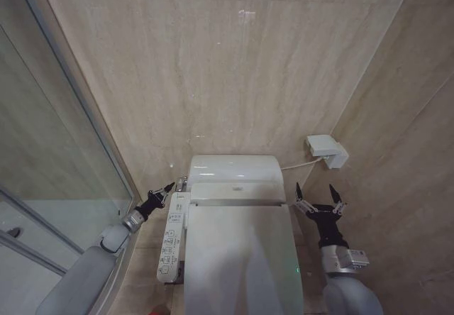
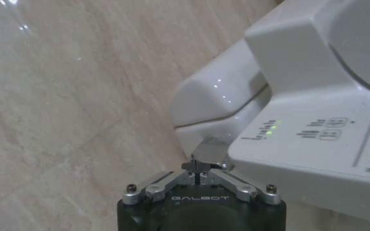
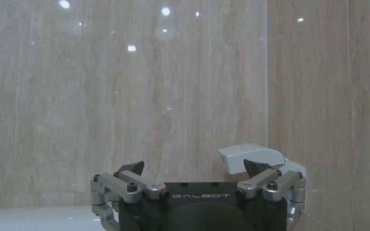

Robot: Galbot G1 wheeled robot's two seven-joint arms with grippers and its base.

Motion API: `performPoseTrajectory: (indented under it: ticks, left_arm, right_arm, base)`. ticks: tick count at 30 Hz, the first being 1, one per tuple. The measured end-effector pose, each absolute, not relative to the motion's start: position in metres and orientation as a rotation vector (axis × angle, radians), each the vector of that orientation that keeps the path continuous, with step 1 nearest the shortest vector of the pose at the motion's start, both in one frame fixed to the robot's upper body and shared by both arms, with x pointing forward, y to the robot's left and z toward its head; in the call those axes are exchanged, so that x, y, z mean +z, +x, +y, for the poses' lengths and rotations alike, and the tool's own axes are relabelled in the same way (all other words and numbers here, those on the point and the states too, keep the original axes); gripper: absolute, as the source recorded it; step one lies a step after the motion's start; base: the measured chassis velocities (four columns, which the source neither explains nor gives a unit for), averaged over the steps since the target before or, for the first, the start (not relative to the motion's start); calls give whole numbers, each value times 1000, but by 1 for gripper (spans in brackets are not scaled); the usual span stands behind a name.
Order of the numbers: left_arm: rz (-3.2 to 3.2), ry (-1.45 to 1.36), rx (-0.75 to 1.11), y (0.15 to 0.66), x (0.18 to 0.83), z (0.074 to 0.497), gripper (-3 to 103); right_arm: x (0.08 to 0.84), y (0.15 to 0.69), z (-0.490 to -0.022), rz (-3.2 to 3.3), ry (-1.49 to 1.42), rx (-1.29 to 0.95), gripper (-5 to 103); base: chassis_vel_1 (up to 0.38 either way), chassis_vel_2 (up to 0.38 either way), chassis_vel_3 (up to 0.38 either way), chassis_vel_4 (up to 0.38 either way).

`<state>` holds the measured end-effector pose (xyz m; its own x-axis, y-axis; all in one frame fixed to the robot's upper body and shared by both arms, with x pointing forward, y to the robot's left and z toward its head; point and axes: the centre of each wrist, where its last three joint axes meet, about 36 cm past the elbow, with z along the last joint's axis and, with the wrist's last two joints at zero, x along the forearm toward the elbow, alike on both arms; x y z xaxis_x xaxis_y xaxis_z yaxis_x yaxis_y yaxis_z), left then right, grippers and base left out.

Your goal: Open the toilet lid, clean the toilet bowl with a toilet brush, close the toilet lid, and flush.

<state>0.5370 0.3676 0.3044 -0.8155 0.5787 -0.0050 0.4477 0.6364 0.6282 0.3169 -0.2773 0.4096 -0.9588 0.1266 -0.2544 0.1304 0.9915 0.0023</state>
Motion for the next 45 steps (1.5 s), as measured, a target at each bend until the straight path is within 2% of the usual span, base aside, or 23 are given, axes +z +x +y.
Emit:
performPoseTrajectory:
  ticks: [13,28,45]
  left_arm:
    - [2644,908,960,532,296,368,0]
    - [2671,906,959,553,288,366,0]
    - [2675,932,925,566,280,345,0]
  right_arm:
    - [410,317,-277,2879,189,-21,100]
    - [410,317,-277,2878,189,-21,100]
    - [410,317,-277,2879,190,-21,100]
  base:
    - [0,0,0,0]
    - [0,0,0,0]
    - [-2,-3,-2,-1]
